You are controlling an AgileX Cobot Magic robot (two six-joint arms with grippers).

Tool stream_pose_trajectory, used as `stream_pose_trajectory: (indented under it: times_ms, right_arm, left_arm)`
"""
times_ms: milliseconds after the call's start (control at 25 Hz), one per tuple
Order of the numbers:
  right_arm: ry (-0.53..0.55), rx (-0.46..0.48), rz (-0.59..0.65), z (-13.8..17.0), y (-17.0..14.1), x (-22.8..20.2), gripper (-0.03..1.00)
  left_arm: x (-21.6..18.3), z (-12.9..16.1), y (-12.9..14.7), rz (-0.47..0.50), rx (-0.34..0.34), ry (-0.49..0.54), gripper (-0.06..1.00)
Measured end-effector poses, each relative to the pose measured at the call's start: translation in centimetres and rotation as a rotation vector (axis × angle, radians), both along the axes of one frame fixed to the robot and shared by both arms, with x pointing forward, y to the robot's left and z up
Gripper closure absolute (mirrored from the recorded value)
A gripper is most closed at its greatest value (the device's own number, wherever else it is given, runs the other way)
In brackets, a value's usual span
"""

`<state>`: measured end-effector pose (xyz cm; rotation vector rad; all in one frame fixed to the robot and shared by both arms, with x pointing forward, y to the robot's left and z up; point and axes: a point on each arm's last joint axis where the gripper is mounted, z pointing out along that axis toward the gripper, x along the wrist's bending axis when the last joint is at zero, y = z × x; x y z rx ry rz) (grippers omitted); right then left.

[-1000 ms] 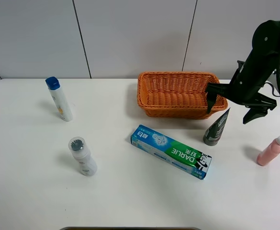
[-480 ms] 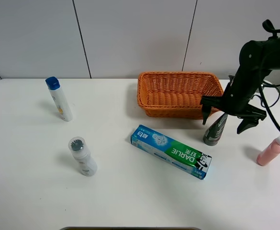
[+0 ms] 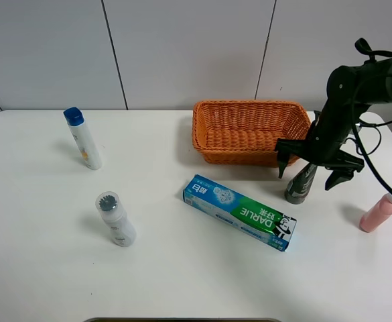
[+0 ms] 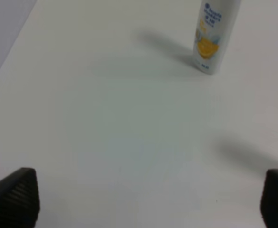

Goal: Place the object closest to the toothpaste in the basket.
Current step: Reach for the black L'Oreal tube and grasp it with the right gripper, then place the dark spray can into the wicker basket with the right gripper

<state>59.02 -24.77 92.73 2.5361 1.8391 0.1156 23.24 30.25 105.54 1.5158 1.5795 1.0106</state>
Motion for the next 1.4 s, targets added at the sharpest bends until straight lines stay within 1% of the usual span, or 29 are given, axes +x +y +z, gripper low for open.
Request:
stream_pose_trajectory:
  times_ms: [400,560,920,1120,1160,1400]
  right_arm:
    - [-0.002,0.002,-0.001,0.00,0.02,0.02,0.02]
    - [-0.001,0.009,-0.007,0.01,0.08,0.01,0.05]
    - [0.005,0.014,-0.011,0.00,0.12,-0.04,0.34]
    - [0.012,0.013,-0.010,0.00,0.11,-0.11,0.63]
    - [0.013,0.013,-0.010,0.00,0.11,-0.11,0.65]
    - [0.020,0.020,0.010,0.00,0.19,-0.19,0.65]
  left_arm:
    - [0.00,0.00,0.00,0.000,0.000,0.000,0.01]
    - [0.00,0.00,0.00,0.000,0.000,0.000,0.01]
    - [0.00,0.00,0.00,0.000,0.000,0.000,0.01]
    - [0.00,0.00,-0.01,-0.001,-0.001,0.000,0.01]
    - [0.00,0.00,-0.01,-0.001,-0.001,0.000,0.01]
    - [0.00,0.00,-0.01,-0.001,-0.001,0.000,0.01]
